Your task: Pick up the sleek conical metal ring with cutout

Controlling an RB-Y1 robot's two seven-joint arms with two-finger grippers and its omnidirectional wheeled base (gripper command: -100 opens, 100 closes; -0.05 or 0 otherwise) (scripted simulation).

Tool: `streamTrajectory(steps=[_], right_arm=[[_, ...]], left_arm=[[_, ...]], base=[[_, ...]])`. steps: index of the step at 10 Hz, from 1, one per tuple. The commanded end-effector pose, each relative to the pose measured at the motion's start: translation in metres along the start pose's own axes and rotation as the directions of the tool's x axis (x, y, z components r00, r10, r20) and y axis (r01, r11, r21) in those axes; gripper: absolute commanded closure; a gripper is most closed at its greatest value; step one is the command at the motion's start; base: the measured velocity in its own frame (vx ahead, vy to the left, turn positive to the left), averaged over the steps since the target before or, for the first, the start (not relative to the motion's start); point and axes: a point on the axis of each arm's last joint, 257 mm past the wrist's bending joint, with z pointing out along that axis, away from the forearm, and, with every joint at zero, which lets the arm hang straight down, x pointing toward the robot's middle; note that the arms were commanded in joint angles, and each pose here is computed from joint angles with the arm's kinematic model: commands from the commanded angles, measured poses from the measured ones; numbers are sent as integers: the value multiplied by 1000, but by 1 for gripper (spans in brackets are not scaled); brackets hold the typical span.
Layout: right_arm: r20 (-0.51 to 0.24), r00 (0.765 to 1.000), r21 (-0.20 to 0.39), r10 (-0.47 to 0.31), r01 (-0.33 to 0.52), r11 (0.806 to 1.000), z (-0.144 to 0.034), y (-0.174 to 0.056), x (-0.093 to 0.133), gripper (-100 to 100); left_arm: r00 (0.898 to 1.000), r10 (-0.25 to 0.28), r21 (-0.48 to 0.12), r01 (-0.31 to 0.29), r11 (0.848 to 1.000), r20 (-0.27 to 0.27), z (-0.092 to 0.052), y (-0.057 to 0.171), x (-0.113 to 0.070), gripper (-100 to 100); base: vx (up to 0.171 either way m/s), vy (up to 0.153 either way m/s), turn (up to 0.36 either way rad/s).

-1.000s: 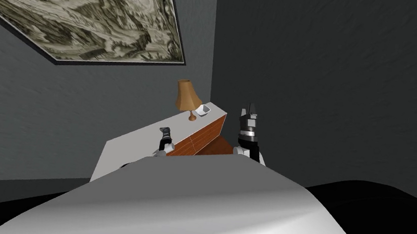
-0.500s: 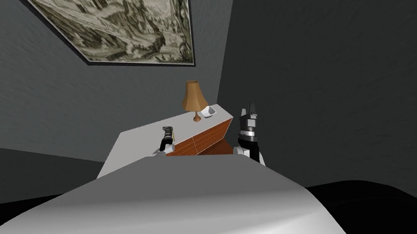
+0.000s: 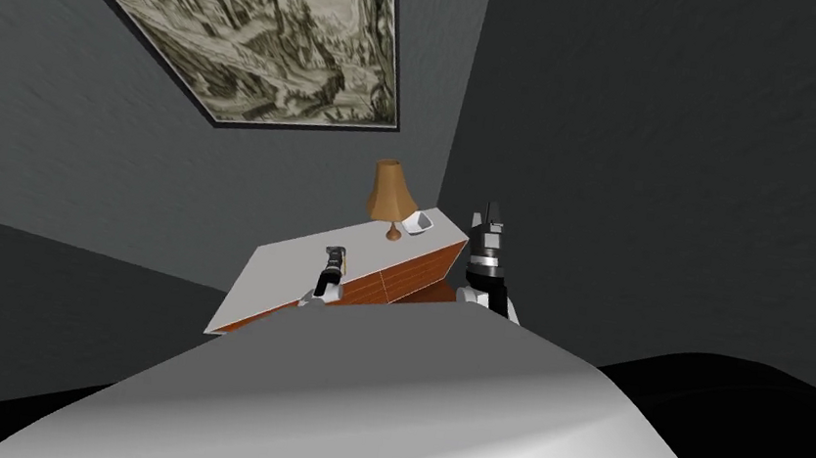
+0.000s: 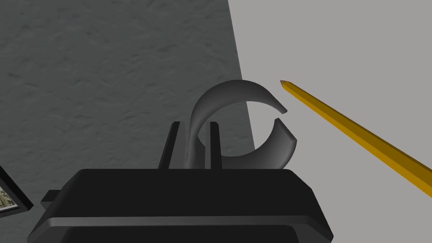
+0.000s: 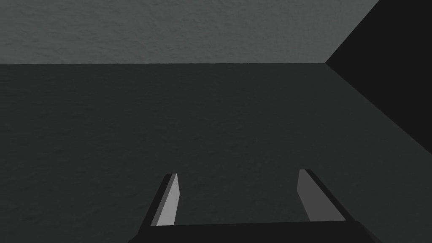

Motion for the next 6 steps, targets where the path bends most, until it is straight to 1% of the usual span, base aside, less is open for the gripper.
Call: streamTrajectory(steps=[1, 2, 3, 4, 5, 6], right_arm=[[0, 1000, 0, 0, 0, 1000, 0, 0, 0, 0], [0, 1000, 0, 0, 0, 1000, 0, 0, 0, 0], [0, 1000, 0, 0, 0, 1000, 0, 0, 0, 0], [0, 1000, 0, 0, 0, 1000, 0, 0, 0, 0], [0, 1000, 0, 0, 0, 1000, 0, 0, 0, 0], [0, 1000, 0, 0, 0, 1000, 0, 0, 0, 0]], left_arm=[[998, 1, 5, -1, 1000, -55, -5, 0, 16, 100], [998, 1, 5, -1, 1000, -56, -5, 0, 16, 100], [996, 3, 10, -3, 1000, -92, -8, -1, 28, 100], [996, 3, 10, -3, 1000, -92, -8, -1, 28, 100], [996, 4, 11, -3, 1000, -86, -7, -1, 26, 100], [996, 3, 10, -2, 1000, -87, -7, -1, 26, 0]], base=[[88, -92, 382], [50, -65, 117], [42, -45, 211], [34, -42, 110], [12, -17, 5], [0, 0, 0]])
